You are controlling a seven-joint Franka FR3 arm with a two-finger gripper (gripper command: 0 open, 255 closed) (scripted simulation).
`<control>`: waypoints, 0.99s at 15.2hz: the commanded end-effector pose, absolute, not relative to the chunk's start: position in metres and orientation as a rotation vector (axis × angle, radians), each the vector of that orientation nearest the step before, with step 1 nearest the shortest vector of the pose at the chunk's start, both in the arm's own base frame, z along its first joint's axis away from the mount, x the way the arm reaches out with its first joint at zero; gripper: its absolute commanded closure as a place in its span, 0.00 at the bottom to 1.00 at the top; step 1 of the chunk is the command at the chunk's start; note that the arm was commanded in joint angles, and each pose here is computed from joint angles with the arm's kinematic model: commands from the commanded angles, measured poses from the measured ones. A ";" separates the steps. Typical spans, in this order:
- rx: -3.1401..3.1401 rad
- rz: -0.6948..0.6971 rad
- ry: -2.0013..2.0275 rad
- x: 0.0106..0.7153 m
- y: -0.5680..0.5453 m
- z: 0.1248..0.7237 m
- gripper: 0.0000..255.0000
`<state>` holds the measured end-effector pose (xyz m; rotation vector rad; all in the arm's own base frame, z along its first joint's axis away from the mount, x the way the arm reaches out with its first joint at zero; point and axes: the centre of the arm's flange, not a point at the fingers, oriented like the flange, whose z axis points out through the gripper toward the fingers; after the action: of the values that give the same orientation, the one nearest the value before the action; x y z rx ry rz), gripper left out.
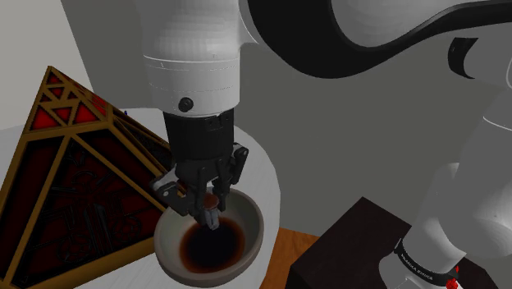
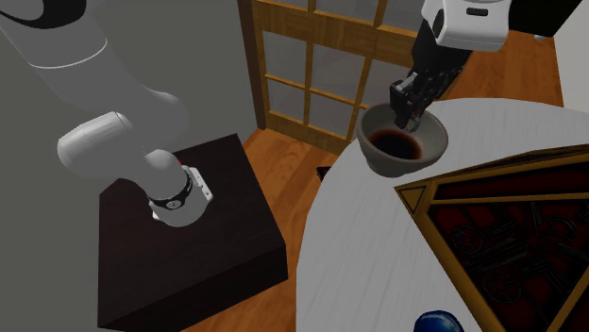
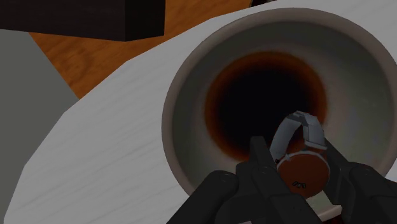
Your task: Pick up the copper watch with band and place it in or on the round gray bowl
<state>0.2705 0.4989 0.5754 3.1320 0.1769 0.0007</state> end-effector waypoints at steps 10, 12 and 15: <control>3.132 0.001 0.177 0.270 0.499 0.615 0.00; 3.132 0.001 0.177 0.270 0.499 0.625 0.00; 3.132 0.001 0.177 0.270 0.499 0.625 0.00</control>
<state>0.2704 0.4993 0.6249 3.1322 0.1769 0.0011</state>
